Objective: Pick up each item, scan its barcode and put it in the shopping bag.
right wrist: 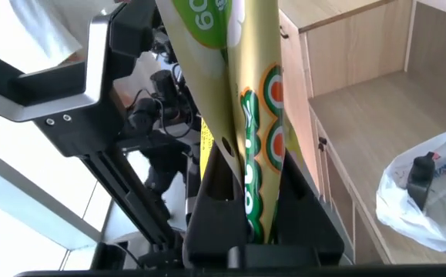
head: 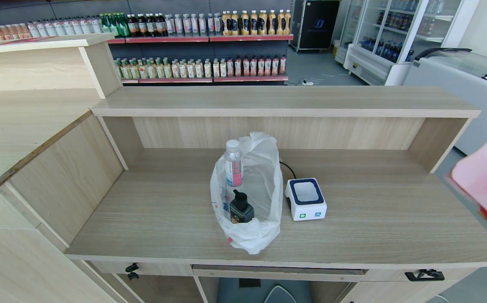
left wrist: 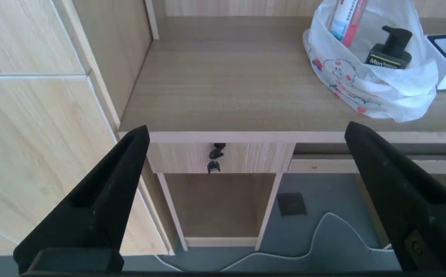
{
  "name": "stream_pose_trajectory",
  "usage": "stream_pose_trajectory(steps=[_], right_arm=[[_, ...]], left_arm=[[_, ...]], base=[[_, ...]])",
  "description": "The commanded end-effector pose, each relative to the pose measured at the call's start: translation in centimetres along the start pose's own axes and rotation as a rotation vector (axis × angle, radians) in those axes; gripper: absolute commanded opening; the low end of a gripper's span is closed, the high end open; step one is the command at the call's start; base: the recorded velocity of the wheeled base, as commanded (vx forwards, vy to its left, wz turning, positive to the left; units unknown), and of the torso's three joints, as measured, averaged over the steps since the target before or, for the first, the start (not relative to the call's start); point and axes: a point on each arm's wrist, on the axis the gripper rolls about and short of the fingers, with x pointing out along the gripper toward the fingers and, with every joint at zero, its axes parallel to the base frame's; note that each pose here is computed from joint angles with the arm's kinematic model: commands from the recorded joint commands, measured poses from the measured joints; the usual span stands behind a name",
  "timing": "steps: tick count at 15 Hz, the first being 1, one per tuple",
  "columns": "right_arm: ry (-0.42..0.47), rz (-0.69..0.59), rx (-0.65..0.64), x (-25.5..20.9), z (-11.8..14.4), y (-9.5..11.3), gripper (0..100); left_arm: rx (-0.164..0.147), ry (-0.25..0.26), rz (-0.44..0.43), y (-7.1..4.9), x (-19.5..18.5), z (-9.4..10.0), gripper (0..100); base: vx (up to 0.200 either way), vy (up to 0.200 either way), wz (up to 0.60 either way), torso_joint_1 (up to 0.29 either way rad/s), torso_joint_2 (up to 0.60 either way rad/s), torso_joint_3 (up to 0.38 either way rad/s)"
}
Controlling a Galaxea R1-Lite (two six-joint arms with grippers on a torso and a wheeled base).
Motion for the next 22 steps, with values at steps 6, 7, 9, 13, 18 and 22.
stream_pose_trajectory(steps=[6,7,9,13,18,22], right_arm=[[-0.005,-0.052,0.017,-0.5,-0.3,-0.7,0],[-0.005,-0.053,0.021,-0.5,-0.2,-0.9,0],[-0.005,-0.053,0.020,-0.5,-0.2,-1.1,0],[-0.020,-0.318,0.072,-1.3,-1.4,-2.0,0],[0.218,-0.964,-0.128,-5.9,-7.4,-5.7,0],[0.457,-1.119,-0.312,-9.9,-10.4,-5.9,0]], left_arm=[[0.000,0.001,0.000,0.0,0.0,0.0,100],[0.000,0.001,0.000,0.0,0.0,0.0,100],[0.000,0.001,0.000,0.0,0.0,0.0,100],[0.000,0.001,0.000,0.0,0.0,0.0,100],[0.000,0.001,0.000,0.0,0.0,0.0,100],[0.000,0.001,0.000,0.0,0.0,0.0,100]], base=[[0.000,0.000,0.00,0.000,0.00,0.000],[0.000,0.000,0.00,0.000,0.00,0.000],[0.000,0.000,0.00,0.000,0.00,0.000],[0.000,0.000,0.00,0.000,0.00,0.000],[0.000,0.000,0.00,0.000,0.00,0.000],[0.000,0.000,0.00,0.000,0.00,0.000]])
